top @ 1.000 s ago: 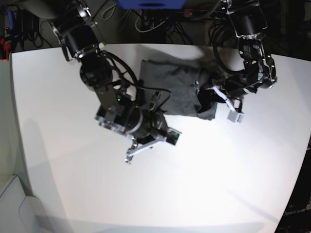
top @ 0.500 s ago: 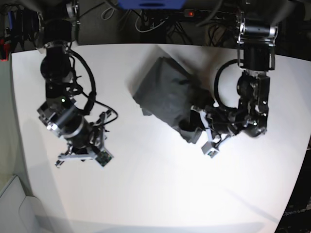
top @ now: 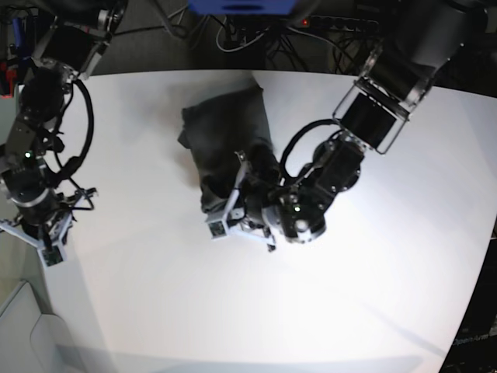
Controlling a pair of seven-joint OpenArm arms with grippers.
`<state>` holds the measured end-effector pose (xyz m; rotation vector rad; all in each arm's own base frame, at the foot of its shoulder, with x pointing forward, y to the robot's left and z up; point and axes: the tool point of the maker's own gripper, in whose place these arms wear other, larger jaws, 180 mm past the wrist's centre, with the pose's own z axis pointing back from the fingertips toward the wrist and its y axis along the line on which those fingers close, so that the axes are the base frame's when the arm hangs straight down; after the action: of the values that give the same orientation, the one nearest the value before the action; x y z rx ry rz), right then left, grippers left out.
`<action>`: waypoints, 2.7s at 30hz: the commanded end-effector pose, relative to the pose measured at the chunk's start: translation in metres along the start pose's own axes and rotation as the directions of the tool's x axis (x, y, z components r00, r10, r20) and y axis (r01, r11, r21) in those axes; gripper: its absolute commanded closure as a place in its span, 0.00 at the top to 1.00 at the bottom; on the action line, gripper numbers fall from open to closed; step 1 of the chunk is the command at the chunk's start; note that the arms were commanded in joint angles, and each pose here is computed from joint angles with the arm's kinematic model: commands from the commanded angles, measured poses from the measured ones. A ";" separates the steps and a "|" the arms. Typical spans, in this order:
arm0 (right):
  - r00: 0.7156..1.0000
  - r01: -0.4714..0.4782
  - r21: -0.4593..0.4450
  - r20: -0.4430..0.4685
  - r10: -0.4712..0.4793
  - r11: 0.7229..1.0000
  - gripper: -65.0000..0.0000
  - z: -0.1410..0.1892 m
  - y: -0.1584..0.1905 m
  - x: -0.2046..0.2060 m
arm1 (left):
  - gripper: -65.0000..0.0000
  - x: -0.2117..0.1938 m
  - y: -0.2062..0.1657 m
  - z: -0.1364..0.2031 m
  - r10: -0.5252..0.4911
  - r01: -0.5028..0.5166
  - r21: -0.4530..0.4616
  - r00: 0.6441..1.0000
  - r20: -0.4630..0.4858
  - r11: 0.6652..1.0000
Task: Layout the t-shirt on the table in an organized manner, then fold the t-shirt properly
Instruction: 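Push the folded bundle with the left gripper to square it, then release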
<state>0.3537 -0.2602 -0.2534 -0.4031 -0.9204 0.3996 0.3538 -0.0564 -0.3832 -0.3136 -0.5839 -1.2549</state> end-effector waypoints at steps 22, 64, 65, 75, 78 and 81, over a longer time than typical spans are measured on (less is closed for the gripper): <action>0.991 0.047 -0.089 -0.118 -0.057 0.995 0.06 0.033 -0.022 -0.069 | 0.01 0.038 -0.015 -0.037 -0.108 0.108 0.003 0.993 0.038 0.994; 0.992 0.057 -0.079 -0.107 -0.065 0.995 0.06 0.031 -0.018 -0.065 | 0.64 0.092 0.011 -0.012 -0.186 0.174 0.087 0.971 0.151 0.981; 0.992 0.058 -0.078 -0.106 -0.066 0.995 0.06 0.031 -0.017 -0.064 | 0.64 0.098 0.014 -0.007 -0.192 0.176 0.104 0.967 0.165 0.979; 0.994 0.076 -0.042 -0.078 -0.079 0.996 0.06 0.029 -0.004 -0.057 | 0.63 0.118 0.056 0.045 -0.237 0.163 0.322 0.949 0.208 0.933; 0.996 0.089 0.014 -0.023 -0.088 0.996 0.06 0.029 0.020 -0.036 | 0.58 0.093 0.084 0.083 -0.159 0.035 0.432 0.954 0.256 0.901; 0.994 0.103 0.093 0.027 -0.106 0.990 0.05 0.024 0.052 -0.012 | 0.37 0.052 0.106 0.124 -0.076 -0.079 0.548 0.964 0.254 0.833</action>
<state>0.3127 -0.2193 -0.2884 -0.2580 -0.8923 0.3477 0.4292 0.0066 -0.2652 0.0161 -1.0834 -0.9843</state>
